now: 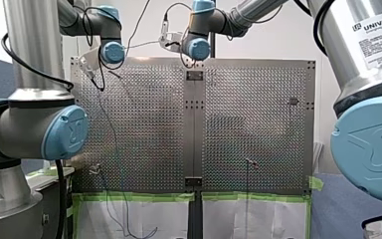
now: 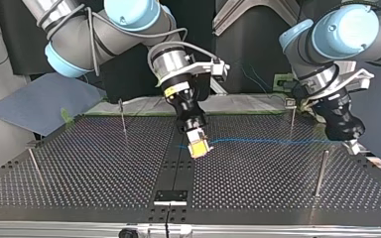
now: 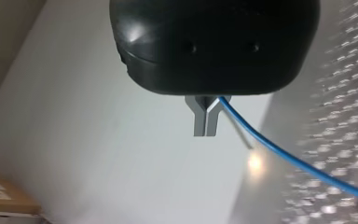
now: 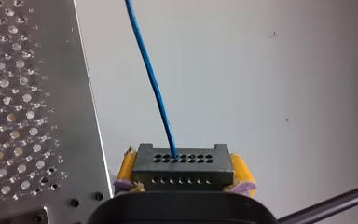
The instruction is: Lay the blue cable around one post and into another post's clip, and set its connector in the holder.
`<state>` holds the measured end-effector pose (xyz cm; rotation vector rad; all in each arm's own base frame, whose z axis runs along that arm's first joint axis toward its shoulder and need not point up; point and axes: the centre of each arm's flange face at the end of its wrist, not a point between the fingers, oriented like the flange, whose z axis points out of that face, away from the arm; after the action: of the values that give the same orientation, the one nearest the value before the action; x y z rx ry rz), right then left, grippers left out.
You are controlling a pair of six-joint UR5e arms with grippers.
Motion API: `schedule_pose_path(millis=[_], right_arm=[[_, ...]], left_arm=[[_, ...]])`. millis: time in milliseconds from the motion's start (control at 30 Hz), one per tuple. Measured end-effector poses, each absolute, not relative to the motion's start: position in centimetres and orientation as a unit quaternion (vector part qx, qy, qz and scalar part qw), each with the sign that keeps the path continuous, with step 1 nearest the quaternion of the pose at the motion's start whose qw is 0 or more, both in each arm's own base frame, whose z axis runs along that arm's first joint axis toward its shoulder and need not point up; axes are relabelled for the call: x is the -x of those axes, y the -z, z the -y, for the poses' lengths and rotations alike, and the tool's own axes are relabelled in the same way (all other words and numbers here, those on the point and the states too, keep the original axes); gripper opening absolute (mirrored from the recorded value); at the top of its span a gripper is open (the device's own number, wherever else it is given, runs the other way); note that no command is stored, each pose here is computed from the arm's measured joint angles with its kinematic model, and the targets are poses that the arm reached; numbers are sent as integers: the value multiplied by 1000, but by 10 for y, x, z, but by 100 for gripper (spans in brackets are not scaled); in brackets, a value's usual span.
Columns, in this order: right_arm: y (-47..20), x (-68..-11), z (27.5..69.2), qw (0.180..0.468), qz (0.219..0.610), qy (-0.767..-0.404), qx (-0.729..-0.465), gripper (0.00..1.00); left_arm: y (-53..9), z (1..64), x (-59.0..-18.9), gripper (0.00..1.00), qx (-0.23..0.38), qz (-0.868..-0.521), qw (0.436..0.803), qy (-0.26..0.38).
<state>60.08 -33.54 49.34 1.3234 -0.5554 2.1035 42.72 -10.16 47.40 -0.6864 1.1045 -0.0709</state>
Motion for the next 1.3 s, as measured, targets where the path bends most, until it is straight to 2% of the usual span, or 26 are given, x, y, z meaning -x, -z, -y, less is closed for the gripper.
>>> schedule_pose_path(millis=[233, 400, 433, 767, 1067, 1300], right_arm=[[-497, -617, 342, 291, 205, -792, -496, 13], [-487, -633, 344, 287, 204, -789, -504, 13], [-484, -637, 345, 286, 204, -788, -506, 15], [-468, -659, 350, 283, 203, -785, -513, 15], [-442, -682, 358, 278, 203, -781, -521, 15], [-421, -698, 364, 275, 207, -778, -525, 18]], left_arm=[[-510, 75, -444, 0, 319, -482, 814, 49], [-514, 55, -455, 0, 315, -479, 818, 49], [-513, 50, -459, 0, 314, -480, 818, 47], [-492, 9, -501, 0, 303, -503, 809, 34], [-488, -7, -519, 0, 280, -516, 808, 48], [-466, -19, -539, 0, 265, -540, 797, 53]])
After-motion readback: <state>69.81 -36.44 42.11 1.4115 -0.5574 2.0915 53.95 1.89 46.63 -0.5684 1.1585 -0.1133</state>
